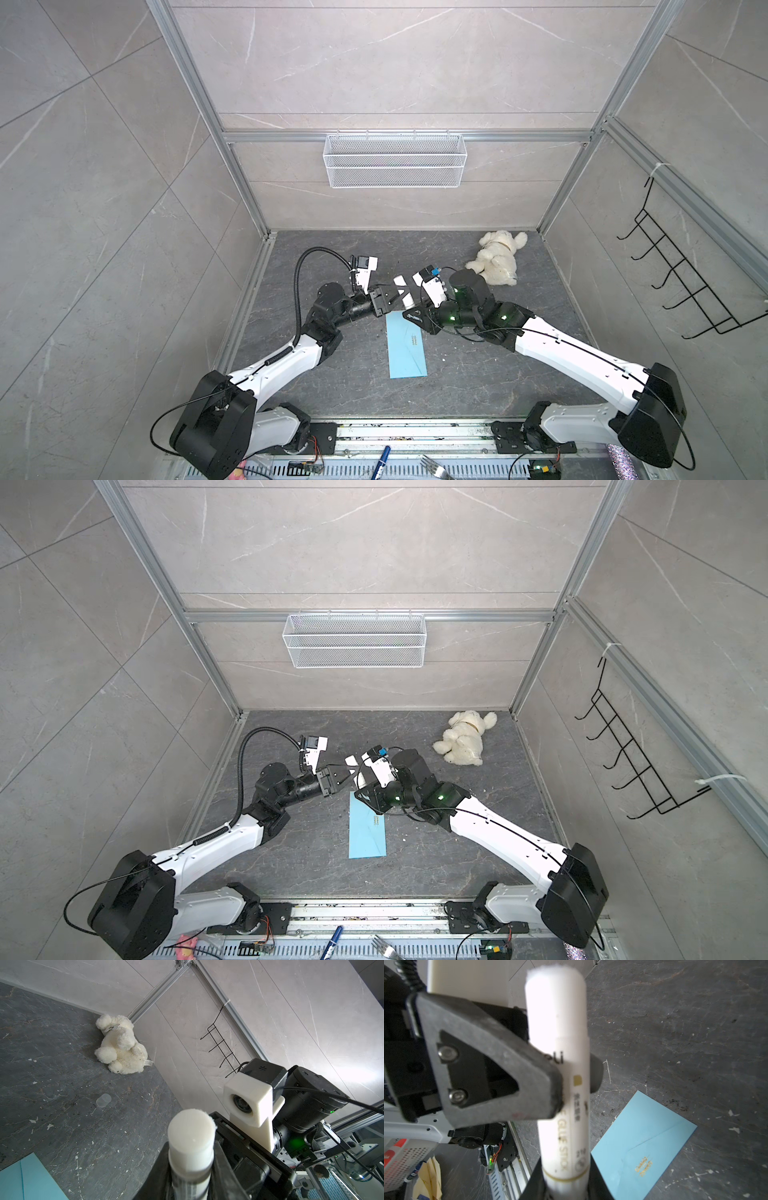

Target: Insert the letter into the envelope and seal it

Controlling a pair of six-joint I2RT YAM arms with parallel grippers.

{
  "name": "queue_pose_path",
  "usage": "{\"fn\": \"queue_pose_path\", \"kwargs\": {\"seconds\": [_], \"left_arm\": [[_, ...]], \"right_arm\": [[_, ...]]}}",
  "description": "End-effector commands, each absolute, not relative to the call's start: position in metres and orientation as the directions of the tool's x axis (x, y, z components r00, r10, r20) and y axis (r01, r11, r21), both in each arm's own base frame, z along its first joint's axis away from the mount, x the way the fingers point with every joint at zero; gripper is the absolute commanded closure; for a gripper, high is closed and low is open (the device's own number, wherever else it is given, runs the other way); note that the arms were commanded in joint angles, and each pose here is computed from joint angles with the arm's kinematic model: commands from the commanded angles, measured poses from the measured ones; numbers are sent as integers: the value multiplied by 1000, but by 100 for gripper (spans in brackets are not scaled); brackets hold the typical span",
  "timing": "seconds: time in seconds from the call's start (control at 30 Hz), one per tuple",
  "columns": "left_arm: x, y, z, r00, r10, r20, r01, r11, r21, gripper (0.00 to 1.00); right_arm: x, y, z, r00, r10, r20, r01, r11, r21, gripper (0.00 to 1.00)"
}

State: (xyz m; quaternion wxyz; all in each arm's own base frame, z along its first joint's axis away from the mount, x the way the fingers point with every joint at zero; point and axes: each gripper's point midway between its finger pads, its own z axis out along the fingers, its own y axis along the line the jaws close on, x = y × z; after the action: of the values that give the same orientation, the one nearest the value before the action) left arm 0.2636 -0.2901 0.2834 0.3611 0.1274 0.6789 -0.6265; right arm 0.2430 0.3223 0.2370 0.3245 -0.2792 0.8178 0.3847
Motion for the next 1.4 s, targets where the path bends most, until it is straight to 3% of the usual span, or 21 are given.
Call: {"fn": "queue_pose_path", "kwargs": {"seconds": [0.0, 0.07, 0.2, 0.4, 0.53, 0.77, 1.0, 1.2, 1.33, 1.37], "left_arm": [[262, -290, 312, -649, -307, -696, 692, 142, -708, 100], [263, -289, 310, -650, -309, -694, 689, 146, -710, 100], [264, -289, 306, -655, -315, -687, 678, 156, -718, 100], [266, -287, 302, -659, -323, -679, 665, 171, -727, 100], [269, -286, 297, -657, -324, -681, 657, 199, -727, 100], [277, -283, 287, -662, -334, -671, 621, 257, -741, 100], [282, -287, 285, -663, -340, -667, 619, 252, -744, 100], [284, -286, 281, -668, -341, -661, 609, 261, -749, 100], [285, -286, 280, -668, -343, -660, 602, 272, -750, 100], [285, -285, 281, -665, -344, -663, 604, 276, -748, 100]], "right_arm": [[245, 326, 253, -610, -185, -771, -720, 535, 441, 79], [247, 323, 254, -605, -193, -772, -718, 550, 425, 70], [249, 323, 257, -594, -191, -782, -721, 557, 411, 69], [260, 323, 254, -589, -202, -782, -708, 595, 380, 94], [270, 313, 254, -572, -193, -797, -668, 674, 316, 100], [284, 297, 263, -467, -260, -845, -557, 829, 52, 100], [288, 296, 274, -359, -362, -860, -422, 885, -197, 100], [286, 302, 279, -315, -411, -856, -353, 888, -296, 100], [285, 312, 278, -312, -408, -858, -385, 880, -278, 100], [282, 316, 277, -315, -409, -856, -415, 871, -263, 95]]}}
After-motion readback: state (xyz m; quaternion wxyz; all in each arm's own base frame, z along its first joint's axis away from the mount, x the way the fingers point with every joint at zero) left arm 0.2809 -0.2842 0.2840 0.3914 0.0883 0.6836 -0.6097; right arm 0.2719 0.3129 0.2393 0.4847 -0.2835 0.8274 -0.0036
